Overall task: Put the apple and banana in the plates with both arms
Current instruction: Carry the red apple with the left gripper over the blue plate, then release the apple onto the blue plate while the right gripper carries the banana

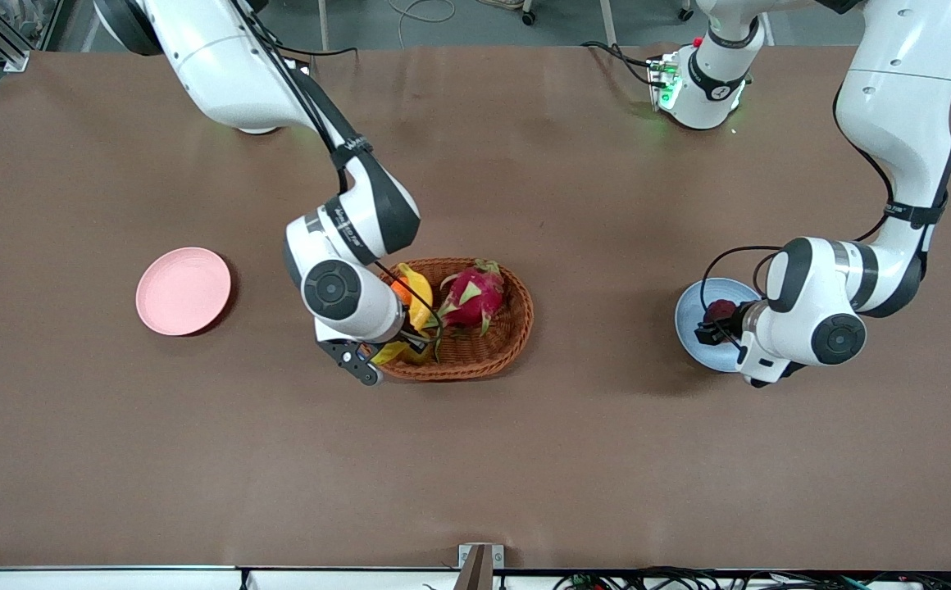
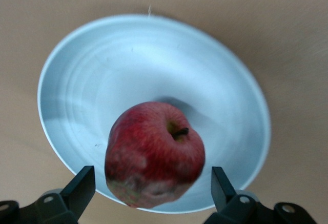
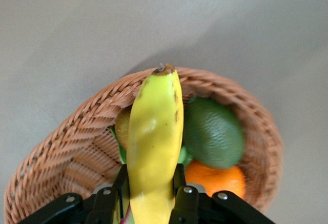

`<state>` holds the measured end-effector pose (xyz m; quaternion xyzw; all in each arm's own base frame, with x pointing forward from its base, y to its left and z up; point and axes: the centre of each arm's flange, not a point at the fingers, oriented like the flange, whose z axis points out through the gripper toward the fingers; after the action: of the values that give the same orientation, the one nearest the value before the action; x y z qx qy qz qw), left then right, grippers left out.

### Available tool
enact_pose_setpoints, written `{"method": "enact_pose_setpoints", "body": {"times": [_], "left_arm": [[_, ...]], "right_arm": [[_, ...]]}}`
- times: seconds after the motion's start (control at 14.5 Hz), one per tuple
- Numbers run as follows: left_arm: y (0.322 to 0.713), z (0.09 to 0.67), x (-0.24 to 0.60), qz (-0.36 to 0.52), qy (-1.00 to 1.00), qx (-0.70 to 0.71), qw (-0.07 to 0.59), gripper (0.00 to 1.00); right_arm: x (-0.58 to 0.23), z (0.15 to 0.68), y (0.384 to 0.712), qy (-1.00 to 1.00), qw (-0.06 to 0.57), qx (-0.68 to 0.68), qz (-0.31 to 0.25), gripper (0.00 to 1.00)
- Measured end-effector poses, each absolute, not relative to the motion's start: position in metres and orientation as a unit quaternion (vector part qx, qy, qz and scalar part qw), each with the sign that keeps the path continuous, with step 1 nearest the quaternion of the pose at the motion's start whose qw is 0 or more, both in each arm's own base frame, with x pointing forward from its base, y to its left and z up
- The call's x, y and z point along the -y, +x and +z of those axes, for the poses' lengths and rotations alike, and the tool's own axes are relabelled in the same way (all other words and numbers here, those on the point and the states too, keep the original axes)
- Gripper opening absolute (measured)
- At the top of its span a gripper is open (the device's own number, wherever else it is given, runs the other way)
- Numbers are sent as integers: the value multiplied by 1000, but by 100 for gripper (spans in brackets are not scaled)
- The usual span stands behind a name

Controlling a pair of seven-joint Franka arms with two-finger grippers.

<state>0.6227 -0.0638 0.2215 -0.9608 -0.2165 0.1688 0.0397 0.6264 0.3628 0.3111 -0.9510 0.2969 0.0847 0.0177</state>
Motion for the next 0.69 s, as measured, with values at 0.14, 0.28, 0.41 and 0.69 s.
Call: {"method": "enact_pose_setpoints", "body": {"times": [0.14,0.28,0.41,0.69], "left_arm": [[640,257,66,134,-967,216,29,100],[653,310,74,97,-974,203,19,100],[659,375,79,59,-982,182,11,100],[648,493,73,16,-991,133,13,100]], "right_arm": [[-318,335,635,-960,2,-257,114,37],[-263,356,645,-966,0,-222,134,37],[-206,363,650,-973,8,-183,143,37],[-98,353,629,-980,20,-106,169,37]]}}
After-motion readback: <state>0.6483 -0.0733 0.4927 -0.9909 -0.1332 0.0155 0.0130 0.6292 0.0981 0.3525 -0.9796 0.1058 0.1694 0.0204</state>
